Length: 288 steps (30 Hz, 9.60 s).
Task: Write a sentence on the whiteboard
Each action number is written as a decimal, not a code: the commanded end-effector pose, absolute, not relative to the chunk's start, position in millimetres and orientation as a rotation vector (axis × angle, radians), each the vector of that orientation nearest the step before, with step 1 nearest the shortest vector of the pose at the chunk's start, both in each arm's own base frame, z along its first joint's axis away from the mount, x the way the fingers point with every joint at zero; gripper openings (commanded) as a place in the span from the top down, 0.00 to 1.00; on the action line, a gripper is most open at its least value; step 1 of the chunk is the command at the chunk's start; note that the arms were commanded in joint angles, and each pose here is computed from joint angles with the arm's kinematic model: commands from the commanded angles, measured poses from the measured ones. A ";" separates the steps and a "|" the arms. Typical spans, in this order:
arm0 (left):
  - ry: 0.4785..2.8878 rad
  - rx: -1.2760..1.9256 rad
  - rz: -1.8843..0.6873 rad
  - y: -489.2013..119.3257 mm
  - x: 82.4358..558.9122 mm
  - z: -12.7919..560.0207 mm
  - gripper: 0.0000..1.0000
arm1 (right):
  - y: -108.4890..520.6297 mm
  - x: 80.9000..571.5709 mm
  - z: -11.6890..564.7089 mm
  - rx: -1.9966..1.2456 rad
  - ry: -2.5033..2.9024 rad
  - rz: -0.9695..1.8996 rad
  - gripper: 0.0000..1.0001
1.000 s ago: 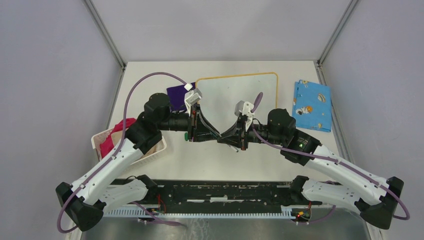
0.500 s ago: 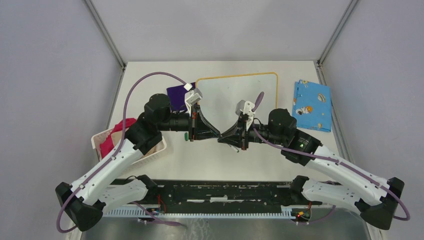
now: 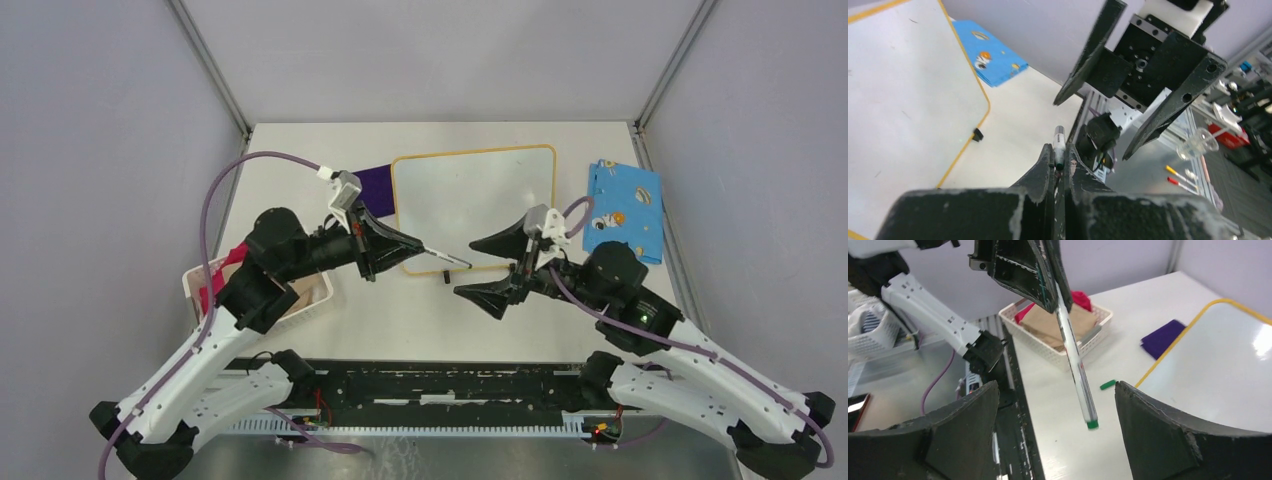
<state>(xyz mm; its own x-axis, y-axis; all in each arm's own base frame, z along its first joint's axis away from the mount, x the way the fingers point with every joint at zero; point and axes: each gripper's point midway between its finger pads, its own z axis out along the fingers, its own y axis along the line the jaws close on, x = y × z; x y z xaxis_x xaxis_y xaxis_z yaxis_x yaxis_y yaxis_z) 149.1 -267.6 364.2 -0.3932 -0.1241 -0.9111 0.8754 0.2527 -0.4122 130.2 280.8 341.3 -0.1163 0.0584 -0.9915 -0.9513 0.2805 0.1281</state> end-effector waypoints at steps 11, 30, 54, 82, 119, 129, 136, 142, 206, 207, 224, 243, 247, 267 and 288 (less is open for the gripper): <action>1.233 0.228 -1.372 -218.6 157.5 479.1 0.98 | 240.6 163.9 391.5 -0.516 1.249 0.981 0.10; 1.115 0.141 -1.466 -201.7 142.4 512.7 0.98 | 261.3 185.4 400.2 -0.389 1.312 1.055 0.02; 1.062 0.128 -1.639 -206.9 129.1 514.9 0.98 | 297.7 113.7 518.1 -0.543 0.874 1.614 0.06; 1.126 0.135 -1.591 -216.7 143.2 503.0 0.98 | 324.3 137.9 530.9 -0.493 0.997 1.647 0.15; 1.211 0.131 -1.465 -219.2 161.4 489.2 0.98 | 326.1 145.5 520.4 -0.440 1.136 1.657 0.61; 1.254 0.147 -1.468 -228.1 167.0 483.0 0.98 | 322.4 135.4 528.7 -0.477 1.089 1.680 0.65; 1.260 0.151 -1.479 -229.8 166.4 482.6 0.98 | 318.0 131.4 533.1 -0.477 1.058 1.691 0.60; 1.289 0.165 -1.471 -231.9 166.4 478.6 0.98 | 314.3 134.1 531.1 -0.467 1.059 1.680 0.64; 1.324 0.126 -1.601 -248.2 170.9 478.0 0.98 | 296.5 141.6 519.0 -0.460 1.068 1.689 0.63; 1.316 0.125 -1.606 -247.7 170.3 479.2 0.98 | 296.6 141.4 518.8 -0.461 1.069 1.691 0.61; 1.309 0.137 -1.592 -245.9 168.5 485.8 0.98 | 303.0 152.5 507.3 -0.442 1.146 1.658 0.65; 1.265 0.127 -1.590 -238.1 163.6 496.4 0.98 | 306.1 159.8 497.7 -0.421 1.184 1.642 0.58; 1.255 0.111 -1.581 -234.4 163.6 496.7 0.98 | 304.3 158.3 499.1 -0.416 1.171 1.647 0.56; 1.278 0.100 -1.587 -237.9 167.2 488.4 0.98 | 304.3 159.9 500.9 -0.393 1.161 1.662 0.60; 1.299 0.107 -1.590 -241.1 168.6 481.1 0.98 | 303.8 162.4 502.2 -0.363 1.143 1.679 0.79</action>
